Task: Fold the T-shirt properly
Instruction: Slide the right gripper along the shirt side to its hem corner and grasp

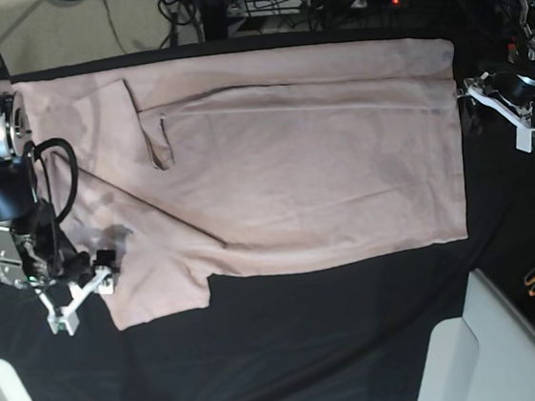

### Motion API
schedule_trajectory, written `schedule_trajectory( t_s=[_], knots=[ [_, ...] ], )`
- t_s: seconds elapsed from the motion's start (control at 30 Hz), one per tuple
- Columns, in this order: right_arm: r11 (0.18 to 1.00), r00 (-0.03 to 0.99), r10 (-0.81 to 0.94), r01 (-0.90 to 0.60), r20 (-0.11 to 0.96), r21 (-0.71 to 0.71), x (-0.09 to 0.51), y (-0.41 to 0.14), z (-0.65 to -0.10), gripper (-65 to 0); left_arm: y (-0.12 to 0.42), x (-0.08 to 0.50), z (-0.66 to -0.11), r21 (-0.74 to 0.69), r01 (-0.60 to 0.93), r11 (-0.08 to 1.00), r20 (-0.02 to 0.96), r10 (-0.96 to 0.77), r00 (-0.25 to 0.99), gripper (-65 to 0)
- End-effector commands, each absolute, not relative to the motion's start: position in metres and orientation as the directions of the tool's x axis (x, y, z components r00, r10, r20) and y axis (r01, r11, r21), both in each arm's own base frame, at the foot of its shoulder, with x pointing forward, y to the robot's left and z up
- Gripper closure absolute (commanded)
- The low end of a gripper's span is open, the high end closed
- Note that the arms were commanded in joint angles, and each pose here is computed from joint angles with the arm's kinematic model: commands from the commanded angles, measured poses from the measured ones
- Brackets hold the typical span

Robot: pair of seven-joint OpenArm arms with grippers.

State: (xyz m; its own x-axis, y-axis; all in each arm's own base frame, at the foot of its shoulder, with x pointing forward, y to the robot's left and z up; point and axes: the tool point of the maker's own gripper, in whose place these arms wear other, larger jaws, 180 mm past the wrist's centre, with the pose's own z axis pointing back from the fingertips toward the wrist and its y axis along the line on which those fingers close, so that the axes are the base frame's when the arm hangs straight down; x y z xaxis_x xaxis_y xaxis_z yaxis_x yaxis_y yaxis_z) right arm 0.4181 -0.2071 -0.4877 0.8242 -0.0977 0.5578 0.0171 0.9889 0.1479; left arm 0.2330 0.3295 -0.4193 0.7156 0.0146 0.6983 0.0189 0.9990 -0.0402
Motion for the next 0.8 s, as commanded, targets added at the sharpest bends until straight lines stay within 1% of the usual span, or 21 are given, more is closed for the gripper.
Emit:
schedule_trajectory(
  t_s=[0.0, 0.07, 0.1, 0.3, 0.33, 0.5, 0.57, 0.63, 0.77],
  knots=[
    [0.986, 0.811, -0.097, -0.003, 0.577, 0.169, 0.430, -0.199, -0.476, -42.6, 0.337, 0.242, -0.406, -0.023, 0.024, 0.999, 0.729, 0.000, 0.684, -31.4],
    [0.985, 0.811, -0.097, -0.007, 0.577, 0.175, 0.431, -0.194, -0.477, -38.4, 0.337, 0.241, -0.406, -0.024, 0.023, 0.999, 0.728, 0.002, 0.686, -31.4],
    [0.984, 0.811, -0.097, -0.009, 0.576, 0.178, 0.431, -0.192, -0.477, -37.4, 0.337, 0.241, -0.406, -0.024, 0.023, 0.999, 0.728, 0.002, 0.686, -31.4],
    [0.984, 0.810, -0.097, -0.010, 0.579, 0.179, 0.432, -0.191, -0.476, -36.5, 0.337, 0.242, -0.406, -0.024, 0.023, 0.999, 0.729, 0.002, 0.685, -31.4],
    [0.984, 0.810, -0.097, -0.010, 0.579, 0.179, 0.432, -0.191, -0.476, -34.4, 0.337, 0.242, -0.406, -0.024, 0.023, 0.999, 0.729, 0.002, 0.685, -31.4],
    [0.984, 0.804, -0.095, -0.013, 0.587, 0.176, 0.436, -0.192, -0.472, -14.4, 0.337, 0.243, -0.405, -0.024, 0.023, 0.999, 0.731, 0.002, 0.683, -31.4],
    [0.985, 0.788, -0.088, -0.023, 0.609, 0.172, 0.444, -0.191, -0.463, -8.7, 0.337, 0.250, -0.402, -0.023, 0.024, 0.999, 0.741, 0.001, 0.672, -31.4],
    [0.986, 0.769, -0.081, -0.033, 0.634, 0.166, 0.452, -0.191, -0.453, -6.6, 0.337, 0.251, -0.402, -0.024, 0.023, 0.999, 0.742, 0.002, 0.671, -31.4],
    [0.987, 0.768, -0.056, -0.052, 0.638, 0.150, 0.458, -0.193, -0.440, -6.3, 0.337, 0.253, -0.400, -0.024, 0.023, 0.999, 0.745, 0.002, 0.667, -31.4]
  ],
)
